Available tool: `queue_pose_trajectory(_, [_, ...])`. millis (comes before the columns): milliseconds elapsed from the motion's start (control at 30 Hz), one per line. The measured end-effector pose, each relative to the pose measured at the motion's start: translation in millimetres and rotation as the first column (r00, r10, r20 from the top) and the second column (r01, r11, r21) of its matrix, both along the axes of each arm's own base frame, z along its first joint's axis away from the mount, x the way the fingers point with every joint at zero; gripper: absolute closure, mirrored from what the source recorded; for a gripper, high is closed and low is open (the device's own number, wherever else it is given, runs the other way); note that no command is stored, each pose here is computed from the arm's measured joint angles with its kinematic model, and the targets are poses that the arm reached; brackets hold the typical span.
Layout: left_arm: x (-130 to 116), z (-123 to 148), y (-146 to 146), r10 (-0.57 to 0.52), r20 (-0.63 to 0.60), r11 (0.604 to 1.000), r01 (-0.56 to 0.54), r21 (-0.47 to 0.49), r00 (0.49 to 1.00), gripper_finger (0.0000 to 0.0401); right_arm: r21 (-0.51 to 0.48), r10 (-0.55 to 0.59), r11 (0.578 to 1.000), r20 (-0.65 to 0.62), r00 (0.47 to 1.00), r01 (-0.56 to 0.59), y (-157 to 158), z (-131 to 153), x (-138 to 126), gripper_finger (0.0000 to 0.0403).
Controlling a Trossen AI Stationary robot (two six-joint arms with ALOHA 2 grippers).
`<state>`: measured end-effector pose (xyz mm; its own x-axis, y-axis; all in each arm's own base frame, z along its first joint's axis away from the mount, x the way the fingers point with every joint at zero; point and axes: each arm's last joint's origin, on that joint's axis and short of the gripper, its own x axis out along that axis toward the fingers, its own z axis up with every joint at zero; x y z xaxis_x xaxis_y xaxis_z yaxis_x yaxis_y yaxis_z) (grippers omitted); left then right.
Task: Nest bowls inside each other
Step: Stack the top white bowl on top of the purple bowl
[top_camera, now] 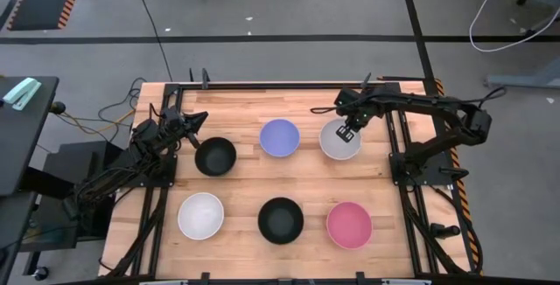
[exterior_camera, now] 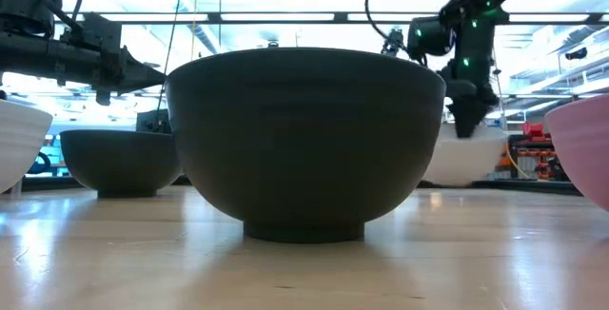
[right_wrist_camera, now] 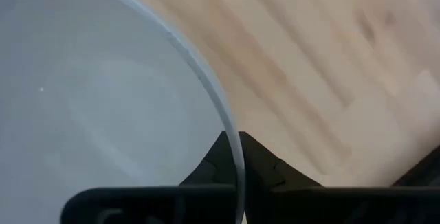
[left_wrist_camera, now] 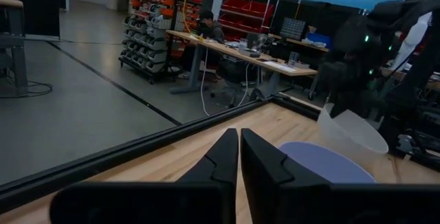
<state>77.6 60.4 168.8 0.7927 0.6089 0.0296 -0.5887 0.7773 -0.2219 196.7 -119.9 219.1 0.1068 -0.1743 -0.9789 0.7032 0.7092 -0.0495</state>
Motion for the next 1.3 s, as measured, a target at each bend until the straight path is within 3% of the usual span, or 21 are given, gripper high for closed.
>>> queue_pose_trajectory(433, [0,0,0,0.0,0.0,1.0,0.0,0.0,1.0,0.0378,-0.106,0.104,0.991,0.207,0.973,-0.084,1,84,47,0.0401])
queue_pose_trajectory(633, [0,0,0,0.0,0.0,1.0,0.0,0.0,1.0,0.0382,-0.121,0.118,0.988,0.235,0.965,-0.091,-7,110,73,0.0401])
queue_pose_trajectory(833, [0,0,0,0.001,0.0,1.0,-0.001,0.001,1.0,0.0374,-0.081,0.112,0.992,0.186,0.976,-0.099,-23,111,108,0.0401])
queue_pose_trajectory(1300, [0,0,0,0.001,-0.002,1.0,-0.001,0.002,1.0,0.0382,0.054,0.186,0.979,0.146,0.972,-0.196,-37,80,178,0.0401])
